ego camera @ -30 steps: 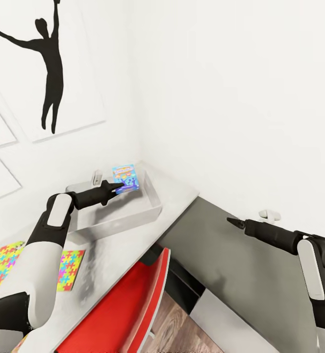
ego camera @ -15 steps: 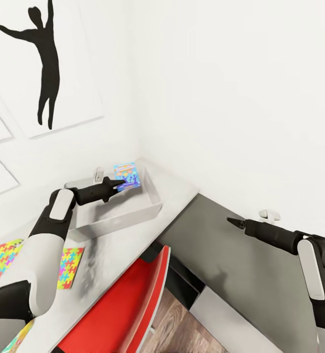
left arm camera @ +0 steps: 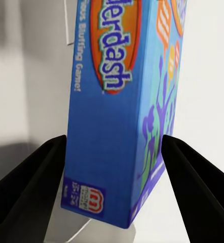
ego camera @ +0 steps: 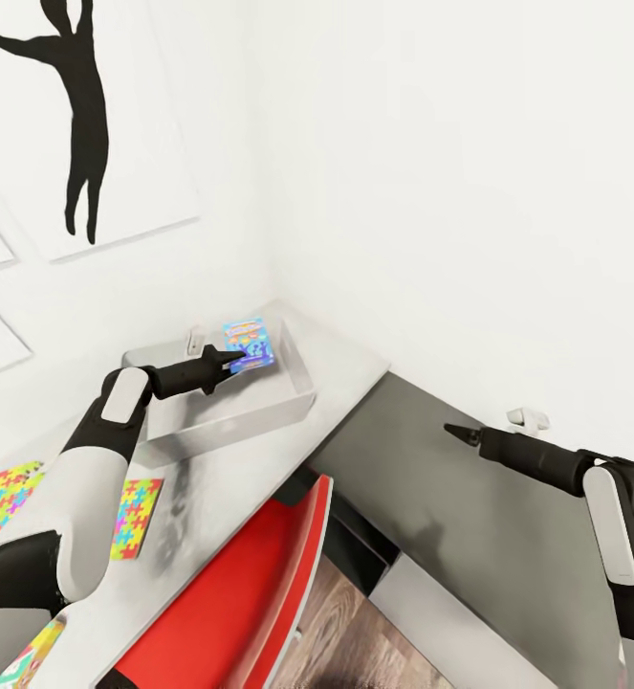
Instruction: Put all the toys in the child's room - the three board games (two on the bed and one on the table), the two jigsaw puzzles on the table, and the tennis ball on the table - inside the toy box on the table in the child's room.
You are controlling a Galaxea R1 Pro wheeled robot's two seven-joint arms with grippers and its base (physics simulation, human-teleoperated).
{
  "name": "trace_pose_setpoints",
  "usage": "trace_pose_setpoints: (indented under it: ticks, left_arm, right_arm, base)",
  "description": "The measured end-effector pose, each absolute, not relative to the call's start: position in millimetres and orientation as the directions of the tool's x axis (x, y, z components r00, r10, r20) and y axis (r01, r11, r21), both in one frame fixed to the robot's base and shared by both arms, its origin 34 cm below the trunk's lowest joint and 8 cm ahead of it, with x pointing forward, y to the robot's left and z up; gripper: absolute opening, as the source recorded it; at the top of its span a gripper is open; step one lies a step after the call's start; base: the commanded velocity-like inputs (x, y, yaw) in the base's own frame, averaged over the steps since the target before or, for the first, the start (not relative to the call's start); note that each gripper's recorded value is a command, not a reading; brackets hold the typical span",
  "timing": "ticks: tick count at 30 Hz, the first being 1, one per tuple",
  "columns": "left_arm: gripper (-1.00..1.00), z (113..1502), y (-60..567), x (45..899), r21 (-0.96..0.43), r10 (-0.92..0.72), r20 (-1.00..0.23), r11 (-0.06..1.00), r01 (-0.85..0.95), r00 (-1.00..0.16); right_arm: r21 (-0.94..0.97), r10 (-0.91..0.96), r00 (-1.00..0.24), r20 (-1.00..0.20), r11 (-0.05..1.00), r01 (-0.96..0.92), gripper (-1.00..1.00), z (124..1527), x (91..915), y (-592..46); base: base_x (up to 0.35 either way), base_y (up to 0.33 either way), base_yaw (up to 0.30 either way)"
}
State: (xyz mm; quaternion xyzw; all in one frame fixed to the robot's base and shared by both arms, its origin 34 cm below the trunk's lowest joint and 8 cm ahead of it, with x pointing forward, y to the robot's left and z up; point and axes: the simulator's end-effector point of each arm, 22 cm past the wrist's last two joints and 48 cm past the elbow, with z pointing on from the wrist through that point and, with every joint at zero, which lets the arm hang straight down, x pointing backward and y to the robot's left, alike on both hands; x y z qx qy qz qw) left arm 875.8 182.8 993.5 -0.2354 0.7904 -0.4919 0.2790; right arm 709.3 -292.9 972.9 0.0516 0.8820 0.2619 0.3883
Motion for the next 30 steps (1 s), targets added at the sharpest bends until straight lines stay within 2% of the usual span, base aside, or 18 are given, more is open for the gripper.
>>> trace_pose_setpoints:
  ticks: [11, 21, 30]
  left_arm:
    - [-1.00, 974.2, 184.6, 875.7, -0.905, -0.649, -0.186, 0.406, -0.129, -0.738]
    - [-1.00, 954.1, 185.0, 873.5, -0.901, -0.652, -0.158, 0.403, -0.162, -0.741]
    - [-1.00, 942.9, 183.9, 873.5, -0.899, -0.653, -0.144, 0.400, -0.177, -0.744]
  right_arm:
    - [0.542, 0.312, -0.692, -0.652, 0.829, -0.138, 1.00, 979.6, 709.2, -299.4]
    - [0.689, 0.383, -0.688, -0.616, 0.685, -0.236, 1.00, 1017.3, 698.2, -295.2]
    - [0.721, 0.399, -0.698, -0.594, 0.650, -0.242, 1.00, 1017.7, 694.6, -294.6]
  base:
    - [0.000, 0.000, 0.000]
    - [0.000, 0.000, 0.000]
    - [0.000, 0.000, 0.000]
